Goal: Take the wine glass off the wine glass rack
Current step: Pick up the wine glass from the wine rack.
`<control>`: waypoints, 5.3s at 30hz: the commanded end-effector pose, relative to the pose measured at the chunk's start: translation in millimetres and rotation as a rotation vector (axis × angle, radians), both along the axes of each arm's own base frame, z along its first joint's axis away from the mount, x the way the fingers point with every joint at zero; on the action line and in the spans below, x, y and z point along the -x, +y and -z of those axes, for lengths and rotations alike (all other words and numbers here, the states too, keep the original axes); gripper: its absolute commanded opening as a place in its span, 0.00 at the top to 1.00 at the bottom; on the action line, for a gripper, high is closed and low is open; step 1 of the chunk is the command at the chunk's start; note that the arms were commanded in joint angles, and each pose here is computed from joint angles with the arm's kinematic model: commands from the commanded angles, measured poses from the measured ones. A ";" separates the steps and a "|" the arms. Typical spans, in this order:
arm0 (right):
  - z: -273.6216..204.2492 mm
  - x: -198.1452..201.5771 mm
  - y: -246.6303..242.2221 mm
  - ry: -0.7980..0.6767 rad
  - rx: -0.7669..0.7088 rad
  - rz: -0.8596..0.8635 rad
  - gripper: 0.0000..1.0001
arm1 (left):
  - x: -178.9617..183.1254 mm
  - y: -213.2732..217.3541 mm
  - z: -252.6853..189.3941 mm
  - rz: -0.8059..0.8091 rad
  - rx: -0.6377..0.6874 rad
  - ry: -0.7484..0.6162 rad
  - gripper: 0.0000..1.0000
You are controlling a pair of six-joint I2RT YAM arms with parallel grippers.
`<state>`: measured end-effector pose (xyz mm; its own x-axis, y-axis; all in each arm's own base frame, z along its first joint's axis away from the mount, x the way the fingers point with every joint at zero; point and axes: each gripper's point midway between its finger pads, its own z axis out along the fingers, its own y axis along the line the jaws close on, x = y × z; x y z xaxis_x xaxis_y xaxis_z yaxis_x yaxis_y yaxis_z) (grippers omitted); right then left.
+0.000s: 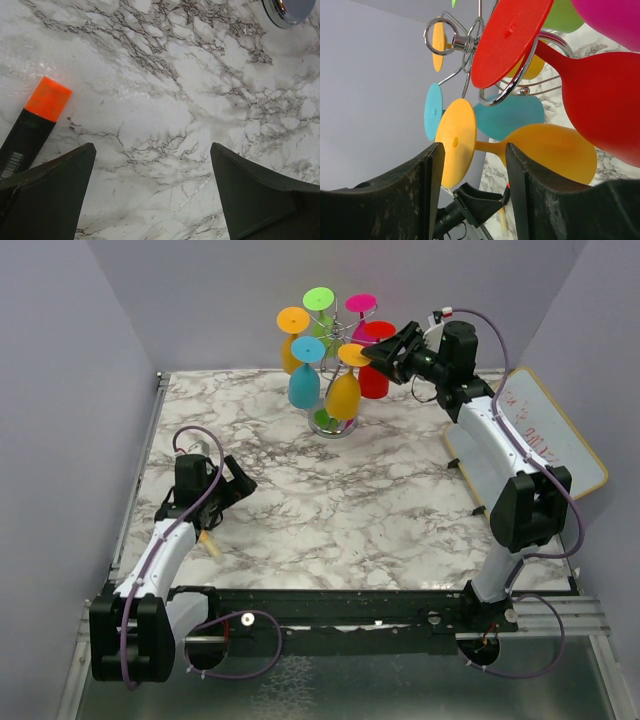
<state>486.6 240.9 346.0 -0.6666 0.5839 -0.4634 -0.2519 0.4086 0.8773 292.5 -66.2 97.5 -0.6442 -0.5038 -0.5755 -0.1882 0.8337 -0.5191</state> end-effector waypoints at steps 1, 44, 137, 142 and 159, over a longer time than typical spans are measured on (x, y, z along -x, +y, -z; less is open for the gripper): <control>-14.8 7.8 4.4 -0.025 -0.051 -0.024 0.44 | 3.9 0.2 -6.6 0.024 -0.013 -0.013 0.01; -33.3 23.9 9.2 -0.059 -0.180 -0.072 0.82 | -0.1 35.0 -37.0 -0.021 -0.231 -0.063 0.01; -45.7 12.3 -7.8 0.150 -0.392 0.264 0.99 | -0.1 17.6 -34.6 0.056 -0.168 -0.069 0.01; -42.7 23.6 -5.7 0.162 -0.450 0.221 1.00 | -1.1 16.2 -34.8 0.051 -0.153 -0.074 0.01; -35.8 59.2 -17.5 0.093 -0.437 0.205 1.00 | 3.9 -17.9 -64.3 0.153 0.015 -0.278 0.01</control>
<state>443.8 228.6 352.0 -0.5430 0.8397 0.0056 0.0223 0.0077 0.9997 285.5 -72.0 150.7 -0.5522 -0.4105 -0.7256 0.0143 0.8656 -0.5006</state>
